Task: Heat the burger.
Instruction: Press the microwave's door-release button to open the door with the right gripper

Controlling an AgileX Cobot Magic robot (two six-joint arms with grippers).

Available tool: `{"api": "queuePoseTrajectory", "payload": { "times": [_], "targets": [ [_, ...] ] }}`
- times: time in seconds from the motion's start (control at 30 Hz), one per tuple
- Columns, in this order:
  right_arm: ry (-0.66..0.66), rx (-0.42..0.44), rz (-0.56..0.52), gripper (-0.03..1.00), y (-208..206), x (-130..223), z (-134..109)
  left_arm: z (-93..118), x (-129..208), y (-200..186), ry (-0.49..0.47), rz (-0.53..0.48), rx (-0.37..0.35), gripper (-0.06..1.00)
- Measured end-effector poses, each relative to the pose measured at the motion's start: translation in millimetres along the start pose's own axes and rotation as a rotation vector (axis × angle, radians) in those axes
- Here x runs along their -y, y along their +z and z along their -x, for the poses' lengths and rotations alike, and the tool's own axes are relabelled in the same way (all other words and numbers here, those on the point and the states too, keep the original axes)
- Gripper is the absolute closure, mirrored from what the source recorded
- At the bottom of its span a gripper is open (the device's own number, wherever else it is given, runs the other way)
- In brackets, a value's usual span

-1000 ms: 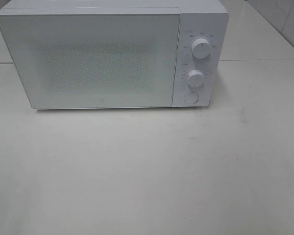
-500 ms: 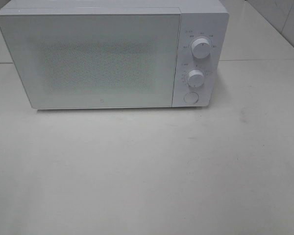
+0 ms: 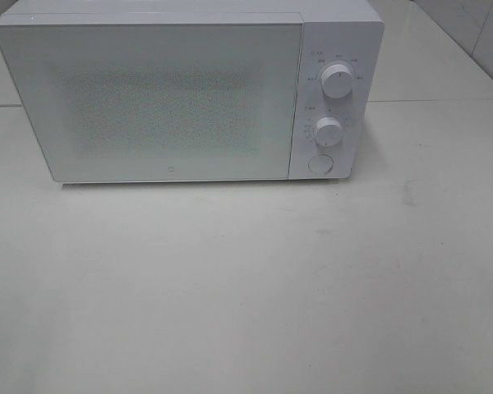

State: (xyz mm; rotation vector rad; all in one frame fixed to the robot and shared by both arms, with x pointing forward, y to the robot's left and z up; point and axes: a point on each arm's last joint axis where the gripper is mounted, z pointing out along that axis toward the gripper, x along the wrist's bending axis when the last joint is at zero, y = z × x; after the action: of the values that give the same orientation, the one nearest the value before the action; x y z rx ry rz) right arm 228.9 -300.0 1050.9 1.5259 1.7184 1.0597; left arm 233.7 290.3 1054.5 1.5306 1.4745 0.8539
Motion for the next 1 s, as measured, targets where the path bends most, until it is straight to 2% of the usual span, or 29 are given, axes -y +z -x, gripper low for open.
{"api": "queuePoseTrajectory", "payload": {
  "times": [0.47,0.7,1.0],
  "targets": [
    [0.001,-0.014,0.198,0.22,23,-52,-4,0,0,0,0.000,0.000,0.000,0.00],
    [0.001,-0.015,0.218,0.22,44,-68,-5,0,0,0,0.000,0.000,0.000,0.00],
    [0.002,-0.011,0.182,0.22,88,-85,-6,0,0,0,0.000,0.000,0.000,0.00]
  ]
}}
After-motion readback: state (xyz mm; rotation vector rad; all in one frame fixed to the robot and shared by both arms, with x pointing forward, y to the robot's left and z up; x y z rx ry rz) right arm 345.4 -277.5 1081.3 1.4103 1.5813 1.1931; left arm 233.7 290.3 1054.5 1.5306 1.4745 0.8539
